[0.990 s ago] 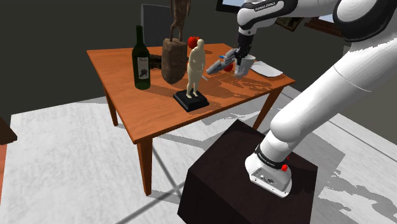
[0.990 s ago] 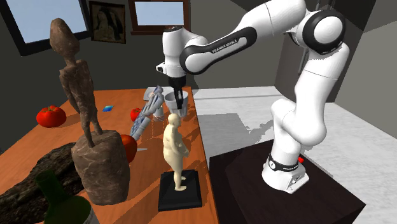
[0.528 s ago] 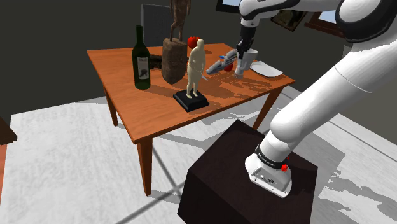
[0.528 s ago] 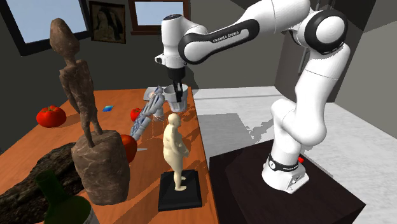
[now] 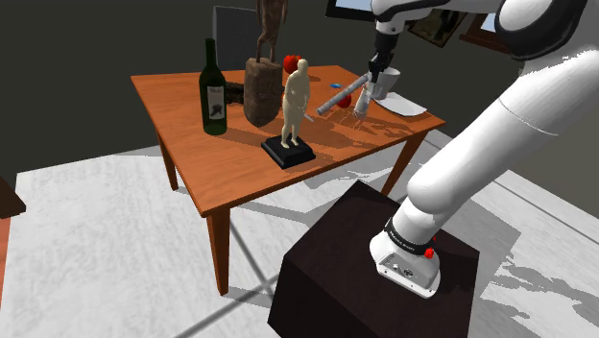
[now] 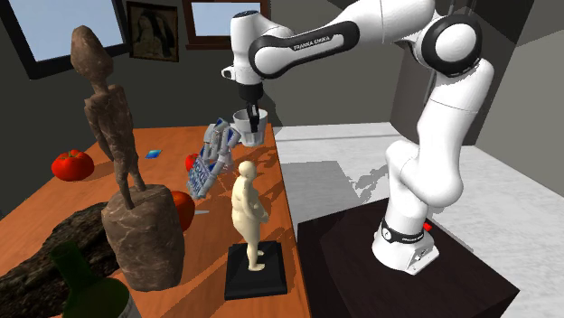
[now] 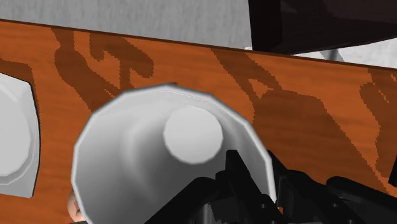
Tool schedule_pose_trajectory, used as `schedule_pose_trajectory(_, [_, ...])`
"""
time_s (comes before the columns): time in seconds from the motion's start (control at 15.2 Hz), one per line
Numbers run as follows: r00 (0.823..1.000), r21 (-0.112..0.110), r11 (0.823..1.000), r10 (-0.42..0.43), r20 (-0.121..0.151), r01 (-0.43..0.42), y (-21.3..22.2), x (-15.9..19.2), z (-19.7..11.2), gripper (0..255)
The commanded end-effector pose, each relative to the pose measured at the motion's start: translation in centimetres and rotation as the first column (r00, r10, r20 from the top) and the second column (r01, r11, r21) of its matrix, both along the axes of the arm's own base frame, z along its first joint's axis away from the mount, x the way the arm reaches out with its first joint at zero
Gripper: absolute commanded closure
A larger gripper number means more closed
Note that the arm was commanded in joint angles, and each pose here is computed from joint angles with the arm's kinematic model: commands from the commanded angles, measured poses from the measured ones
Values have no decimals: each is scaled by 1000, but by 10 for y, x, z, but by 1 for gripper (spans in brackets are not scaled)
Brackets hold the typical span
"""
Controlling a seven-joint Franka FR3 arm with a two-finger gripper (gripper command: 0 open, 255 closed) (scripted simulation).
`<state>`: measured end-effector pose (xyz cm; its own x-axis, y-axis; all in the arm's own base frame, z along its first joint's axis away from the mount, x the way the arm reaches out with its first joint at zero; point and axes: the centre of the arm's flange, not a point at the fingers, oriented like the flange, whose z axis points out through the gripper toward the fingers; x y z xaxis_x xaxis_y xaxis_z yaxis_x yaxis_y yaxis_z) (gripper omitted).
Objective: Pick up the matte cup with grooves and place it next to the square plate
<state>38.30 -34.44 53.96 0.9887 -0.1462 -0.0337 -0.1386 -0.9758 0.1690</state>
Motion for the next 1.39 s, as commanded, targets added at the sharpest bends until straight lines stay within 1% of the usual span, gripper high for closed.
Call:
schedule_pose_trajectory(0.0, [1000, -1, 1000, 2, -1, -2, -26, -6, 0, 255])
schedule_pose_trajectory(1.12, [1000, -1, 1000, 2, -1, -2, -241, -67, 1, 255])
schedule_pose_trajectory(1.32, [1000, -1, 1000, 2, -1, -2, -241, -67, -14, 255])
